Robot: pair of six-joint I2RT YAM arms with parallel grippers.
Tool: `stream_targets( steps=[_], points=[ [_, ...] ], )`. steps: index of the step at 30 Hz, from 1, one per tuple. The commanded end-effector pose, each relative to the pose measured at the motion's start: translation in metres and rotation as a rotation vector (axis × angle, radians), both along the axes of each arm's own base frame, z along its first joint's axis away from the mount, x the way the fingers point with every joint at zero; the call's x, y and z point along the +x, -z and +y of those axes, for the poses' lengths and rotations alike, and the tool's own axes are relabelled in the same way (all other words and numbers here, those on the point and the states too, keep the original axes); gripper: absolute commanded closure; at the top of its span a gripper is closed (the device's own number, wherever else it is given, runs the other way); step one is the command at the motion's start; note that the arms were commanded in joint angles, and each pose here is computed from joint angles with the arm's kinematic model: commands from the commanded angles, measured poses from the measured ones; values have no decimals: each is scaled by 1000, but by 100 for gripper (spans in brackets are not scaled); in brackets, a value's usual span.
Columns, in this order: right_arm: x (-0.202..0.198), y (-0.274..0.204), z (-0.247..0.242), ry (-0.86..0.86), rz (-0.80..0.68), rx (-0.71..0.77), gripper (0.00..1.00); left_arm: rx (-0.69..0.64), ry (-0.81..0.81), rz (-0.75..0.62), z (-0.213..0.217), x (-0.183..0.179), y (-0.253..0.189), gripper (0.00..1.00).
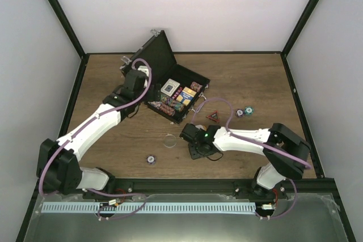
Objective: Pack up texas hold em set
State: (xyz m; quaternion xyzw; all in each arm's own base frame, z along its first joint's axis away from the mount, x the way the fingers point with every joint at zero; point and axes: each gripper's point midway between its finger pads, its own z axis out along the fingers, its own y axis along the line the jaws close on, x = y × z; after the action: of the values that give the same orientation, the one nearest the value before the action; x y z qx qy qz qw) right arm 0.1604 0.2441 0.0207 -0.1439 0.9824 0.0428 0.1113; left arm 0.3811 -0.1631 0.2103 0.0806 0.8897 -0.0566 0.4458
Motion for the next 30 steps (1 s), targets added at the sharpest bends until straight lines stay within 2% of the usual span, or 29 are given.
stream_targets(
  steps=[1,7,12,20,30],
  points=[
    [8,-22,11,-37,-44,74,66,-205,-40,72,-3,-30,4,0],
    [17,-46,21,-86,-88,159,66,-539,85,274,-38,-90,45,3],
    [23,-65,29,-139,-134,229,66,-684,242,466,-74,-127,67,7],
    [22,-84,43,-219,-182,326,68,-760,464,670,-130,-161,88,12],
    [18,-89,44,-266,-188,342,68,-792,581,770,-161,-176,99,21]
  ],
)
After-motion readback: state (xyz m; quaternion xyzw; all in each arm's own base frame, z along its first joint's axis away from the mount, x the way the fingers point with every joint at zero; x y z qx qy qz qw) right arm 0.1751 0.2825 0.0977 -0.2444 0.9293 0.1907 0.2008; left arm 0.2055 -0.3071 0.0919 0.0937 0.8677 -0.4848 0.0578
